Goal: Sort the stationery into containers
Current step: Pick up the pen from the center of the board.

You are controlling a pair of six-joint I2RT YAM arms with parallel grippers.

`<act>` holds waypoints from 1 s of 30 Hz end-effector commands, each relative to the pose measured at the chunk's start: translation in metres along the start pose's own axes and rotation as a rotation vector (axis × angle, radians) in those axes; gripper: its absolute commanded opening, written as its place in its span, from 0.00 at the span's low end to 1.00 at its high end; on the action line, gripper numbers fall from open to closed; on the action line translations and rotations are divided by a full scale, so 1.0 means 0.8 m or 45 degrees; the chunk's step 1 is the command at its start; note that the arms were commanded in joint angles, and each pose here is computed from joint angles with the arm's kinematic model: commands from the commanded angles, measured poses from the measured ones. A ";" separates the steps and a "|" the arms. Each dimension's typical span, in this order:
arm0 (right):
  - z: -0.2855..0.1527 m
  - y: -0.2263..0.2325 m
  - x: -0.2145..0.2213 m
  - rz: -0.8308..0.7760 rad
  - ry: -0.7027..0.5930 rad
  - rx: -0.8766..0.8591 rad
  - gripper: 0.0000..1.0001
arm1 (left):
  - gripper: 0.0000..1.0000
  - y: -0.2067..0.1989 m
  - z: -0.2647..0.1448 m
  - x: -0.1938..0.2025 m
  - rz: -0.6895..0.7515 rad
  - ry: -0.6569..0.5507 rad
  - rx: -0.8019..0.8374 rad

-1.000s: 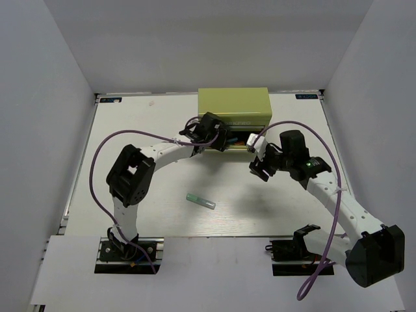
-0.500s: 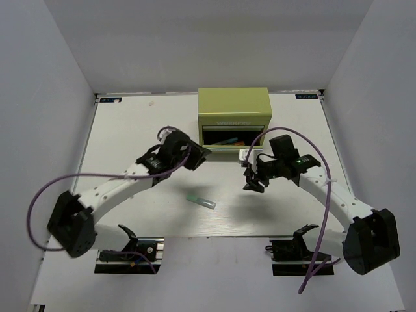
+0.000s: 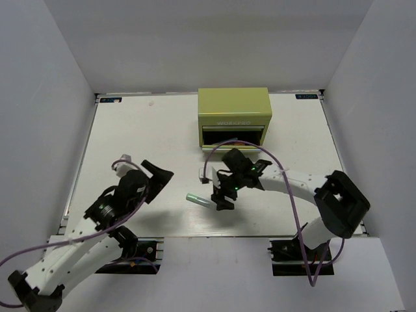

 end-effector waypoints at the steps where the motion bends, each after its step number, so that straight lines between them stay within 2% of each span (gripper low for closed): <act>1: 0.017 -0.038 -0.061 0.036 -0.105 0.209 0.78 | 0.90 0.034 -0.022 -0.023 -0.006 -0.153 -0.117; 5: 0.050 -0.037 -0.078 -0.006 -0.052 0.225 0.79 | 0.90 0.051 -0.039 -0.027 -0.059 -0.181 -0.137; 11: 0.084 -0.025 -0.074 0.027 0.017 0.226 0.78 | 0.90 0.069 -0.051 -0.025 -0.106 -0.171 -0.181; 14: 0.092 -0.021 -0.065 0.038 0.053 0.263 0.75 | 0.90 0.070 -0.053 -0.025 -0.106 -0.171 -0.182; 20: 0.095 -0.027 -0.042 0.049 0.123 0.392 0.59 | 0.90 0.065 -0.047 -0.026 -0.115 -0.188 -0.162; 30: 0.099 -0.025 -0.001 0.061 0.234 0.434 0.56 | 0.91 0.065 -0.039 -0.022 -0.105 -0.170 -0.183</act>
Point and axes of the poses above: each gripper's point midway between its finger pads, its own z axis out along the fingers, its own y axis along the line the jaws close on, x = y × z, the point moved 4 cm from there along -z, back along the fingers, and after that the axes turned 1 degree about z, right-handed, at the moved point
